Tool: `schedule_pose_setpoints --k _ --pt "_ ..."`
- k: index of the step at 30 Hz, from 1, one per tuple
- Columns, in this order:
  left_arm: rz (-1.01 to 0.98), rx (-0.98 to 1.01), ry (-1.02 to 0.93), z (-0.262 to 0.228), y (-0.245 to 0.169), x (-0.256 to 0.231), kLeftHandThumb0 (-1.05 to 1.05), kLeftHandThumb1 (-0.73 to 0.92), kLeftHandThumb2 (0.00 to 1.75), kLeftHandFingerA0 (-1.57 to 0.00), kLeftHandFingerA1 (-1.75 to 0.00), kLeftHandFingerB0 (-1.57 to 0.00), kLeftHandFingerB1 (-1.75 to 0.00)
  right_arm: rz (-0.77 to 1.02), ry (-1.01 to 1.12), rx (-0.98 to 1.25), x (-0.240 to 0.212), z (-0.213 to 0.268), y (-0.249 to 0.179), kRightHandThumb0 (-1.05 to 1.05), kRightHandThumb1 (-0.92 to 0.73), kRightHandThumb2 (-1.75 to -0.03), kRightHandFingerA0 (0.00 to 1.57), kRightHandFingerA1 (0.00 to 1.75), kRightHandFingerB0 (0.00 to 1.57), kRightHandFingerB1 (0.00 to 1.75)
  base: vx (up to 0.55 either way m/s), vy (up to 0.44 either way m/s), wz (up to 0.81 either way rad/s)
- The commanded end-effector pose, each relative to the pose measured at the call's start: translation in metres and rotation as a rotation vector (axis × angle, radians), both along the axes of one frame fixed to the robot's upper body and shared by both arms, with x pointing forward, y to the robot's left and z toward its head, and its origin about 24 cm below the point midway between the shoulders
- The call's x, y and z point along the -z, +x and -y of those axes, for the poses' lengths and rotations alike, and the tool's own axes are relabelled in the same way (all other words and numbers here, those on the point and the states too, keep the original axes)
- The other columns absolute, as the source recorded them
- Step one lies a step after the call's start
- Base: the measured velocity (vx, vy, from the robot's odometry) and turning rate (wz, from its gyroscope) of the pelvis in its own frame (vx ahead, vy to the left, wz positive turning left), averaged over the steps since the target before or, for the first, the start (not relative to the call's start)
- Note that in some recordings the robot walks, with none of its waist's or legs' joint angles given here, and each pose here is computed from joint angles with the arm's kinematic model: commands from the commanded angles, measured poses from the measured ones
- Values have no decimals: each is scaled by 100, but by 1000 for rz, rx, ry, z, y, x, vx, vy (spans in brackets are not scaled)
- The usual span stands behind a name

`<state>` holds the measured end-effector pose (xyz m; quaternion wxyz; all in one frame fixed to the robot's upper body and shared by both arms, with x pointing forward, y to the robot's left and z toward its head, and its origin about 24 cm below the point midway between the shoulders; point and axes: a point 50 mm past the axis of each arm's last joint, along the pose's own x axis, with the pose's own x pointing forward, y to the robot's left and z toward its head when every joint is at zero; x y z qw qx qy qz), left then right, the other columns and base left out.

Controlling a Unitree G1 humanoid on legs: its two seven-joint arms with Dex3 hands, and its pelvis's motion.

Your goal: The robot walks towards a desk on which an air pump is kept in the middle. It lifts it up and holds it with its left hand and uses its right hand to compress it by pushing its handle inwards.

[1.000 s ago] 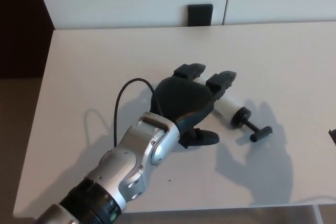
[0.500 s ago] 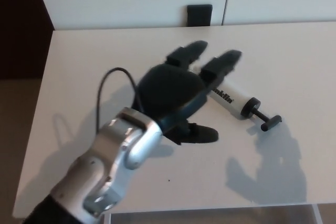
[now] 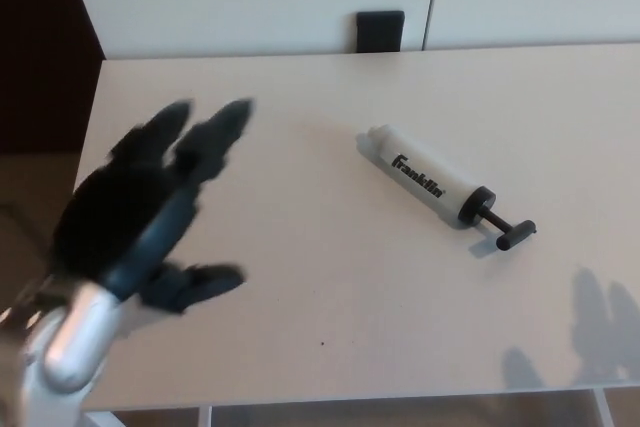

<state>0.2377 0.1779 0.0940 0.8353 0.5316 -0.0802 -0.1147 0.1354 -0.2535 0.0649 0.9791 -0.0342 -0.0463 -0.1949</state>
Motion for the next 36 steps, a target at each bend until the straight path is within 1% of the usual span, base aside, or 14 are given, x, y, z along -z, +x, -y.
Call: schedule_pose_setpoints --k 1,4,13,14,18,19,20,21,27,29,30,32,33,36 --pt "-119 291 -641 -135 -211 -120 -54 53 58 -12 -28 -24 -30 186 -306 4 -62 63 -97 -95 -76 -115 0 37 13 15 0 0 0" --pt "-311 513 -711 -139 -210 -111 -83 56 100 -6 -44 -19 -49 181 -332 47 -58 65 -104 -75 -73 -114 1 49 1 29 0 0 0" --pt "-568 561 -821 -162 -209 -102 -80 48 95 -18 -49 -30 -51 151 -366 149 -55 69 -112 -74 -75 -115 3 51 0 33 0 0 0" --pt "-605 512 -874 -169 -211 -96 -83 63 60 -41 -36 -54 -38 141 -344 161 -50 71 -112 -77 -92 -74 12 44 8 29 0 0 0" --pt "-684 379 -992 -188 -221 -77 -68 56 60 -40 -40 -43 -34 116 -230 190 -35 76 -111 -78 -92 -70 16 44 12 32 0 0 0" --pt "-717 317 -1017 -196 -225 -70 -79 48 88 -38 -48 -40 -46 100 -189 214 -28 79 -112 -76 -74 -108 15 54 8 45 0 0 0" --pt "-755 253 -1038 -205 -229 -62 -79 48 88 -38 -48 -40 -46 82 -155 239 -22 83 -113 -76 -74 -108 15 54 8 45 0 0 0" --pt "-741 173 -1100 -219 -233 -55 -79 62 60 -52 -39 -52 -36 60 -119 262 -15 86 -114 -80 -91 -71 22 51 15 35 0 0 0" --pt "-735 -140 -1390 -261 -250 -22 -69 59 60 -61 -41 -68 -40 -1 -29 306 5 96 -116 -80 -92 -68 24 51 19 35 0 0 0" --pt "-708 -275 -1486 -270 -264 1 -51 65 60 -53 -38 -54 -37 -37 19 307 16 98 -119 -79 -90 -68 24 52 20 37 0 0 0" --pt "-693 -339 -1531 -270 -273 17 -55 61 59 -50 -40 -51 -36 -73 58 314 22 99 -120 -77 -71 -108 22 56 13 47 0 0 0" --pt "-688 -375 -1562 -268 -278 29 -55 61 59 -50 -40 -51 -36 -98 85 320 26 99 -120 -77 -71 -108 22 56 13 47 0 0 0" --pt "-683 -517 -1591 -262 -286 53 -55 65 60 -39 -42 -31 -31 -158 147 303 39 103 -120 -72 -92 -68 15 54 10 36 0 0 0" --pt "-687 -732 -1562 -251 -298 83 -60 56 82 -16 -47 -11 -39 -312 152 191 63 105 -121 -73 -92 -75 3 51 1 33 0 0 0"
